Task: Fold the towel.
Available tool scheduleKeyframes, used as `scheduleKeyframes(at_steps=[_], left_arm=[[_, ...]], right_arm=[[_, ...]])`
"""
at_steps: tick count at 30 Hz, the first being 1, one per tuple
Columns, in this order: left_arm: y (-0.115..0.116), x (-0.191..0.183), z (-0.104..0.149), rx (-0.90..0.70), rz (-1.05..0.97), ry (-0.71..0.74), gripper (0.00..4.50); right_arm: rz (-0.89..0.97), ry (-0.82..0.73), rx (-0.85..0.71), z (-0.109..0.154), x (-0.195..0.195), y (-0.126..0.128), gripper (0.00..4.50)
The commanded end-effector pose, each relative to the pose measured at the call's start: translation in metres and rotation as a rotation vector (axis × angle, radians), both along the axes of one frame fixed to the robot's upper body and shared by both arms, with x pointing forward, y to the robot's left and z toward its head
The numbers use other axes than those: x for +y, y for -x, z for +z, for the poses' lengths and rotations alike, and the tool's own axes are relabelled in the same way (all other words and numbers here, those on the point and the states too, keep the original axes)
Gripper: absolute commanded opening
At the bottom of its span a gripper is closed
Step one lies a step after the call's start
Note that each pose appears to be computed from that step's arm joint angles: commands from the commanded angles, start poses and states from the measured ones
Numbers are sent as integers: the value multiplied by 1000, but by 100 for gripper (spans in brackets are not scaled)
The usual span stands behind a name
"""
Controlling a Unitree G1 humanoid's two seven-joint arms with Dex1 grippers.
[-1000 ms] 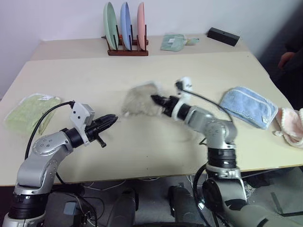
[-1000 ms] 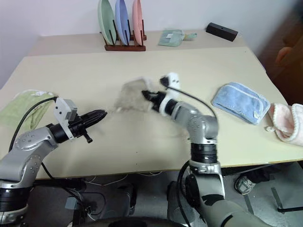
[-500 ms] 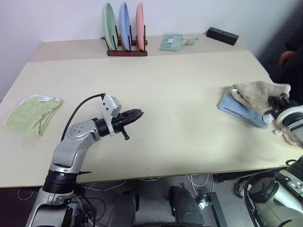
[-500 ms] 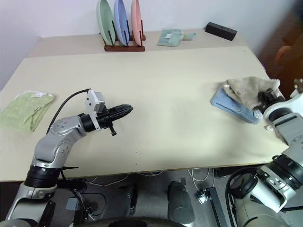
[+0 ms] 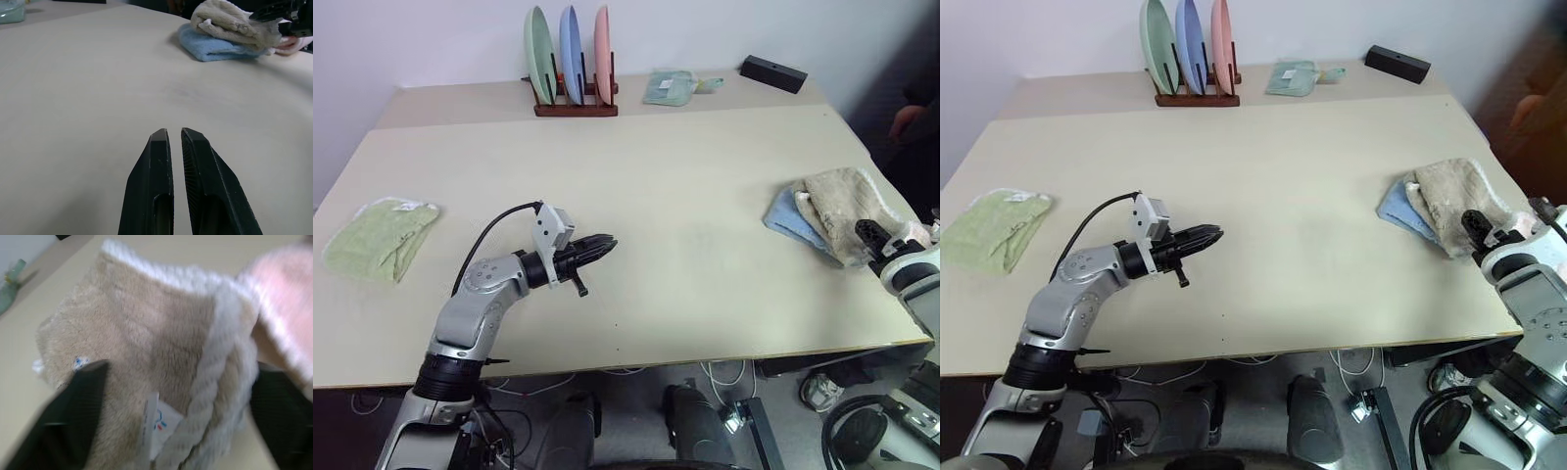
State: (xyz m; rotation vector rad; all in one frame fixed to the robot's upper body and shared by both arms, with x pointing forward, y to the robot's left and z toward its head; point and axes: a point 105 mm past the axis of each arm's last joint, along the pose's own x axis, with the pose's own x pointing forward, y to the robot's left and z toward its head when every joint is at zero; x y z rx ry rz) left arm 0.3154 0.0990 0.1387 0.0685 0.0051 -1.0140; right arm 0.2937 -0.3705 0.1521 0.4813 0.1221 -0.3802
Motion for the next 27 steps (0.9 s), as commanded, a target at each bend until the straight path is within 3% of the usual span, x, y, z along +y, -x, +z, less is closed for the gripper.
scheduleKeyframes(at_steps=[1,3,6,8,11,19,27], left_arm=[[-3,1,11,-65,13,3,38],[-11,8,14,-87,63,2,38],[-30,31,20,-141,207,-6,38],[-41,49,21,-165,292,-33,38],[-45,73,19,-195,359,-83,38],[-28,97,9,-186,406,-137,38],[-10,95,-5,-145,442,-124,38]], right_arm=[[-78,252,-91,49,-15,17,446],[-104,359,-100,63,-21,24,446],[9,546,-146,89,-1,22,446],[207,716,-157,98,37,12,446],[558,886,-151,84,104,0,446],[859,787,-184,42,155,-23,446],[940,712,-167,17,172,-40,446]])
